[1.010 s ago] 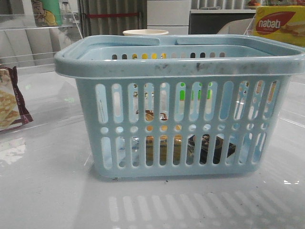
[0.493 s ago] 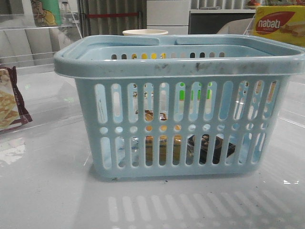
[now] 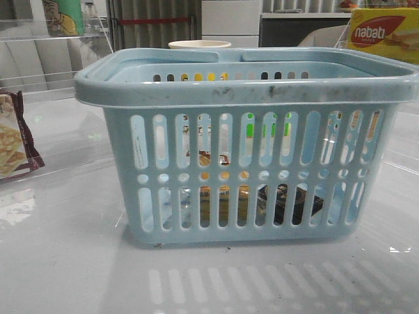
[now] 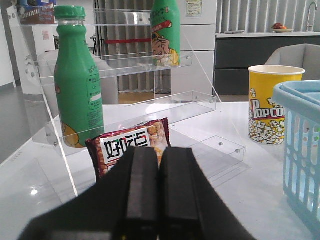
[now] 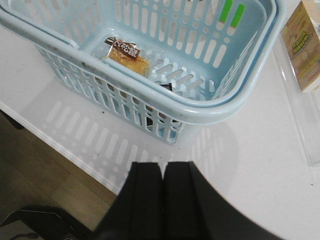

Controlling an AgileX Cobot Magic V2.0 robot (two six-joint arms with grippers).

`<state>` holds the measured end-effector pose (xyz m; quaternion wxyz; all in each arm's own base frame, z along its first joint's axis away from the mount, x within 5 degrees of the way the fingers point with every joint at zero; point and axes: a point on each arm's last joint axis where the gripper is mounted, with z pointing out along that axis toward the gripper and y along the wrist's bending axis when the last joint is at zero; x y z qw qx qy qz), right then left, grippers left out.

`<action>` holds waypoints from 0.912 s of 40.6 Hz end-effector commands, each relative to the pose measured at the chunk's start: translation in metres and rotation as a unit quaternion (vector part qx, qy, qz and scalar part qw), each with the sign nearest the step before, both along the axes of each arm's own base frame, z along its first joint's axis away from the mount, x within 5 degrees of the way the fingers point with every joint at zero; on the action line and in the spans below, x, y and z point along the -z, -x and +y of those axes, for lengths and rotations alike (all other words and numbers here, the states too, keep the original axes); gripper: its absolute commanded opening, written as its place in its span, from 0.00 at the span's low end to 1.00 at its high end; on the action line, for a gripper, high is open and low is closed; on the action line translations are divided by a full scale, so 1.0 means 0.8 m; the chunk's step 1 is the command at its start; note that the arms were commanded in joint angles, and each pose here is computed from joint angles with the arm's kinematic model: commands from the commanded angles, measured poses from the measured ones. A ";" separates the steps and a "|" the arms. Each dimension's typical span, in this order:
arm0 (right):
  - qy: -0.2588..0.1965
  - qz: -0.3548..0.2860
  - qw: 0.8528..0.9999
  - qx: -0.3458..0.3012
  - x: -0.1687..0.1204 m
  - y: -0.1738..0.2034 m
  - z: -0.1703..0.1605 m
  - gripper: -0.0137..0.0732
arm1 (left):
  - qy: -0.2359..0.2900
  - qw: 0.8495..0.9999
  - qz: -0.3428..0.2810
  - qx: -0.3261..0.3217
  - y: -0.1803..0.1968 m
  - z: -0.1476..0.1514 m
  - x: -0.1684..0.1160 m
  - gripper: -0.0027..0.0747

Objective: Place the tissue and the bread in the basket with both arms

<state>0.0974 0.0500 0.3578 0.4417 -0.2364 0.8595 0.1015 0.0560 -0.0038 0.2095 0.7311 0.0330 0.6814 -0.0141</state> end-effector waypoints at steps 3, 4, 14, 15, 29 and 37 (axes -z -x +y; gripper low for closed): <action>-0.018 -0.041 0.999 0.000 -0.016 -0.002 0.001 0.22 | 0.013 0.999 -0.053 0.001 0.003 0.000 -0.011 0.16; -0.018 -0.041 0.999 0.000 -0.016 -0.002 0.001 0.22 | 0.013 0.999 -0.053 0.001 0.003 0.000 -0.011 0.16; -0.018 -0.041 0.999 0.000 -0.016 -0.002 0.001 0.22 | 0.013 0.999 -0.053 0.001 0.003 0.000 -0.011 0.16; -0.018 -0.041 0.999 0.000 -0.016 -0.002 0.001 0.22 | 0.013 0.999 -0.053 0.001 0.003 0.000 -0.011 0.16; -0.018 -0.042 0.999 0.001 -0.015 -0.002 0.001 0.22 | 0.013 0.999 -0.053 0.001 0.003 0.000 -0.011 0.16; -0.028 -0.092 0.993 0.072 0.006 0.004 -0.022 0.22 | 0.013 0.999 -0.053 0.001 0.003 0.000 -0.011 0.16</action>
